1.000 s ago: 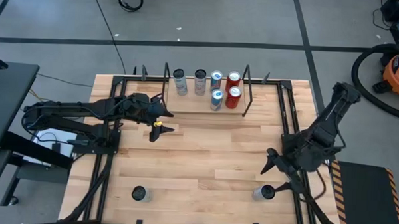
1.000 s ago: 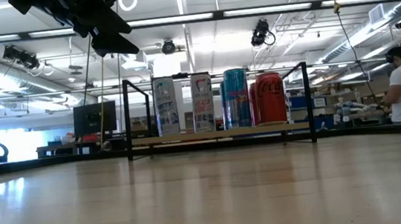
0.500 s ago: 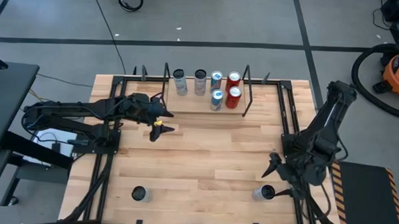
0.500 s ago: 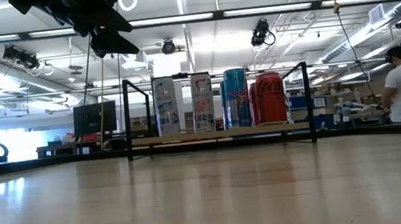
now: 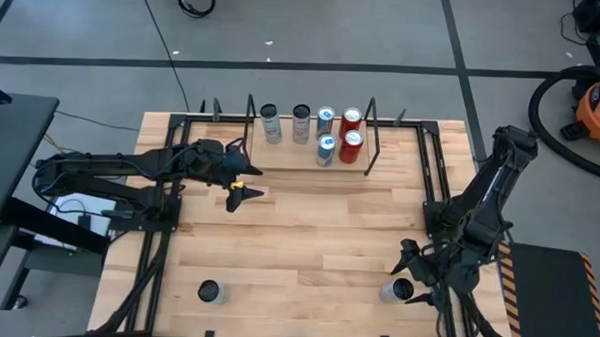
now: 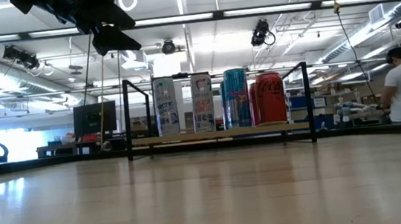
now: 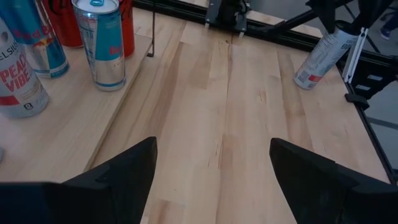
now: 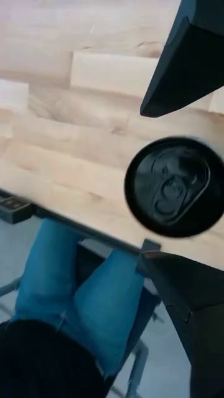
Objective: Place canned beverage on shelf
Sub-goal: Put the white and pink soda can on the shelf aligned with the other white and pink soda can
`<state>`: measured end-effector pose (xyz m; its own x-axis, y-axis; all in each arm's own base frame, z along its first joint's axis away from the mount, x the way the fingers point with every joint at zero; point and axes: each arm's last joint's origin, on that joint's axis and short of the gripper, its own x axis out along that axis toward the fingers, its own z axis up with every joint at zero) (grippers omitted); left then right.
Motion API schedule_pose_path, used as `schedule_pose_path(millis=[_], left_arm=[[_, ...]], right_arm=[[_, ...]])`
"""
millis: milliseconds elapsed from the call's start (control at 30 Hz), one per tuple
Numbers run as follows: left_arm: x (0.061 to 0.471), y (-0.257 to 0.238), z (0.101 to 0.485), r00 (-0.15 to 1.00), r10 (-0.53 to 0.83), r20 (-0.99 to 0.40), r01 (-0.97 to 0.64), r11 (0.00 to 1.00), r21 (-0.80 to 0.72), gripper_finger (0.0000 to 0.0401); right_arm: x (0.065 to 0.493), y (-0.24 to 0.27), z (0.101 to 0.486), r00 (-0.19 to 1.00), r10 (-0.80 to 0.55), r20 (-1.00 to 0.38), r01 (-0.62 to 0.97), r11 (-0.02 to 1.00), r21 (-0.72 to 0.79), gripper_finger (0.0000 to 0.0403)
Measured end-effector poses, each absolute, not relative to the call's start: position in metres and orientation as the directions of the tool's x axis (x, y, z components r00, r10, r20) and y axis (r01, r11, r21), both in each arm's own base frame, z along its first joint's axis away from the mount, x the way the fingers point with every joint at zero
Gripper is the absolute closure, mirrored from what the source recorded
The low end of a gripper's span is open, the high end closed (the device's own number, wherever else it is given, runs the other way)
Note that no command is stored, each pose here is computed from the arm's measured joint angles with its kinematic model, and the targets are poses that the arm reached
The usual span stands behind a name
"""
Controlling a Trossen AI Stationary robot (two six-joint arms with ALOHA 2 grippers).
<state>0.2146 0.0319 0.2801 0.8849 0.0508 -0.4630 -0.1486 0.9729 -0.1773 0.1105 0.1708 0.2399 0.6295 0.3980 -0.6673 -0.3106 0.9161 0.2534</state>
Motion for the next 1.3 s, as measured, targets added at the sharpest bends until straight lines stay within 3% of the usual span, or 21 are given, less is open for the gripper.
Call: schedule_pose_path(millis=[500, 667, 900, 1300], left_arm=[[0.215, 0.032, 0.280, 0.885, 0.050, -0.463, -0.148, 0.973, -0.177, 0.0087], [0.215, 0.032, 0.280, 0.885, 0.051, -0.462, -0.148, 0.973, -0.177, 0.0087], [0.215, 0.032, 0.280, 0.885, 0.050, -0.462, -0.148, 0.973, -0.177, 0.0087], [0.215, 0.032, 0.280, 0.886, 0.051, -0.462, -0.148, 0.973, -0.178, 0.0087]], right_arm=[[0.115, 0.179, 0.223, 0.592, 0.337, -0.733, -0.236, 0.941, 0.242, 0.0026], [0.116, 0.181, 0.219, 0.575, 0.332, -0.748, -0.238, 0.942, 0.235, 0.0051], [0.118, 0.184, 0.216, 0.571, 0.329, -0.752, -0.241, 0.943, 0.230, 0.0128], [0.140, 0.171, 0.217, 0.617, 0.282, -0.735, -0.161, 0.959, 0.233, 0.0129]])
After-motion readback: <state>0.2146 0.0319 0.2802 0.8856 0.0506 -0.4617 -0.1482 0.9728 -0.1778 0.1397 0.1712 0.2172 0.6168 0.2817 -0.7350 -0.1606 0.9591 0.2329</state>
